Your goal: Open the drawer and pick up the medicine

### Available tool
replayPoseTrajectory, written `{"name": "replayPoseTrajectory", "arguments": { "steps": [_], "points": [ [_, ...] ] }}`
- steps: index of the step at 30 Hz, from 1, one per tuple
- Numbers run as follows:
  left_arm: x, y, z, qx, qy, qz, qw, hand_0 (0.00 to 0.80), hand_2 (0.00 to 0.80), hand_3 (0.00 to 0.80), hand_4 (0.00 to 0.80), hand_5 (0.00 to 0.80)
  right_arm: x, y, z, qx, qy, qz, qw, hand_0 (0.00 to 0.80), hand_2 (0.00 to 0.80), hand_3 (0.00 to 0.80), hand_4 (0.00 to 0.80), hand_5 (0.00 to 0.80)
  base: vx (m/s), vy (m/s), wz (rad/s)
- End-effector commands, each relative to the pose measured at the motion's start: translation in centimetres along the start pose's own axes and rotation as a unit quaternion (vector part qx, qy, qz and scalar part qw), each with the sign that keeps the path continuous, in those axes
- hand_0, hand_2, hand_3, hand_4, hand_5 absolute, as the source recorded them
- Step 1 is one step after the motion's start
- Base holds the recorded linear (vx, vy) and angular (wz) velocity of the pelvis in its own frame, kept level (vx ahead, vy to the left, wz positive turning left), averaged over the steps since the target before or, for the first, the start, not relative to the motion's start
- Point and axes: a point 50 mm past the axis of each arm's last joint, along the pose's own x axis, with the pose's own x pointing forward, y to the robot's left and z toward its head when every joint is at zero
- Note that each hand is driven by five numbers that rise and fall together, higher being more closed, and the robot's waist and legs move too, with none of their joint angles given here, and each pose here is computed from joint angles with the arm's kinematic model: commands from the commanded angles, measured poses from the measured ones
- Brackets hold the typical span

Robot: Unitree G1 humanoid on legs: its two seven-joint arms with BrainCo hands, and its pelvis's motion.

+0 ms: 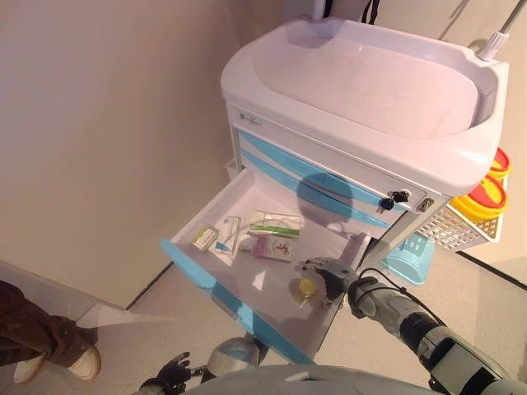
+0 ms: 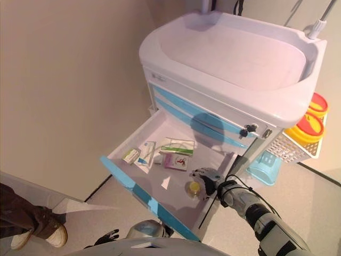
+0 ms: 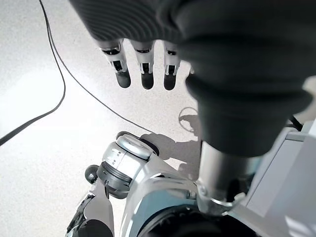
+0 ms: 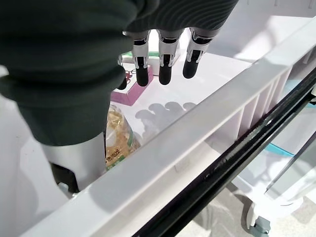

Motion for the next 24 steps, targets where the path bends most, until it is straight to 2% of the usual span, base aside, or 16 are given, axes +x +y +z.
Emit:
{"name": "replayPoseTrajectory", "arguments": {
  "steps": [1,24],
  "points": [
    [0.1,-0.2,0.1,0.023,0.001,-0.016,1.0,0.0,0.0,0.0,0.0,0.0,0.8,-2.1,1.0,0.005,-0.019,-0.052,0.998,0.0,0.0,0.0,0.0,0.0,0.0,0.0,0.0],
    [0.2,-0.4,0.7,0.029,-0.011,-0.026,0.999,0.0,0.0,0.0,0.0,0.0,1.4,-2.8,2.1,-0.005,-0.039,-0.054,0.998,0.0,0.0,0.0,0.0,0.0,0.0,0.0,0.0]
  ]
}}
